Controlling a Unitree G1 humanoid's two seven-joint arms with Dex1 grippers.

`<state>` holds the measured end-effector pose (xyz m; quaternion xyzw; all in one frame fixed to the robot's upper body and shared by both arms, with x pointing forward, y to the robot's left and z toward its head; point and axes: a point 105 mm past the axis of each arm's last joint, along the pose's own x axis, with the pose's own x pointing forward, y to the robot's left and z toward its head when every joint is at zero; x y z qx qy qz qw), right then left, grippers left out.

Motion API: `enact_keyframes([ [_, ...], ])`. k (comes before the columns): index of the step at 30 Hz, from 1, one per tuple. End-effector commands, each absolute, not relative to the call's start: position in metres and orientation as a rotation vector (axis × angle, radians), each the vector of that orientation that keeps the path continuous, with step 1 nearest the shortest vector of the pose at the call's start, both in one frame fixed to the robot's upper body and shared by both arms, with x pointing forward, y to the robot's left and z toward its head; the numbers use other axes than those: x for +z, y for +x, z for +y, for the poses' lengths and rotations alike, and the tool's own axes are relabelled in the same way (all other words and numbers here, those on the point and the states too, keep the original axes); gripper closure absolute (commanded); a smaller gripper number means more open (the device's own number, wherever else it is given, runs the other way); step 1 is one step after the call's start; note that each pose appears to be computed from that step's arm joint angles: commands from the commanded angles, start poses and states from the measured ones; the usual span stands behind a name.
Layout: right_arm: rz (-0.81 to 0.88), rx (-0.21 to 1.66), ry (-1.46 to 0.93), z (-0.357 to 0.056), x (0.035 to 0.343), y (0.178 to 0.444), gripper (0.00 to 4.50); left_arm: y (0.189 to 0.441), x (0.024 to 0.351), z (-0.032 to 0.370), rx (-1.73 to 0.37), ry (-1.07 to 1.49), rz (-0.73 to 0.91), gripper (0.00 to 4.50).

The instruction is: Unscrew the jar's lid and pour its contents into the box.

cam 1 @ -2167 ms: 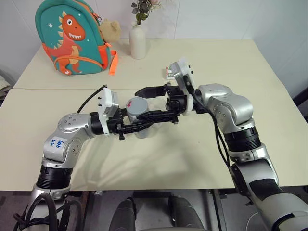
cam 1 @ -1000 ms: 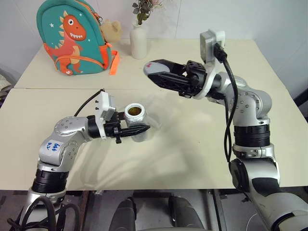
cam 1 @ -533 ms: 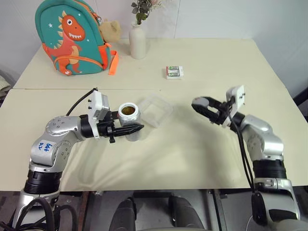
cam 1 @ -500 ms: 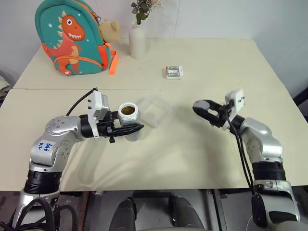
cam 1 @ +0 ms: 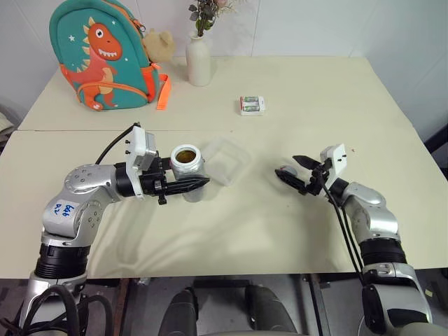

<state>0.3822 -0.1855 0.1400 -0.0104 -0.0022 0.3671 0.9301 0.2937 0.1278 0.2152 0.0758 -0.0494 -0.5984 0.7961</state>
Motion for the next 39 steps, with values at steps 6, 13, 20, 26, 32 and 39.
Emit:
enact_keyframes([
  [6,-0.144,1.007,-0.316,-0.157,0.225,0.361,0.02,0.306,0.24,0.153,-1.199,0.257,-0.15,2.51],
  [13,-0.069,1.226,-0.386,-0.144,0.251,0.335,0.02,0.336,0.246,0.171,-1.077,0.391,-0.094,2.51],
  [20,-0.063,1.188,-0.39,-0.153,0.253,0.33,0.02,0.365,0.247,0.17,-0.946,0.61,-0.059,2.51],
  [26,-0.063,1.133,-0.349,-0.157,0.243,0.325,0.02,0.395,0.268,0.155,-0.793,0.795,-0.142,2.51],
  [32,-0.085,1.076,-0.286,-0.156,0.237,0.326,0.02,0.421,0.285,0.122,-0.611,1.225,-0.308,2.51],
  [39,-0.108,1.05,-0.221,-0.15,0.234,0.328,0.02,0.437,0.317,0.087,-0.288,1.776,-0.667,2.51],
])
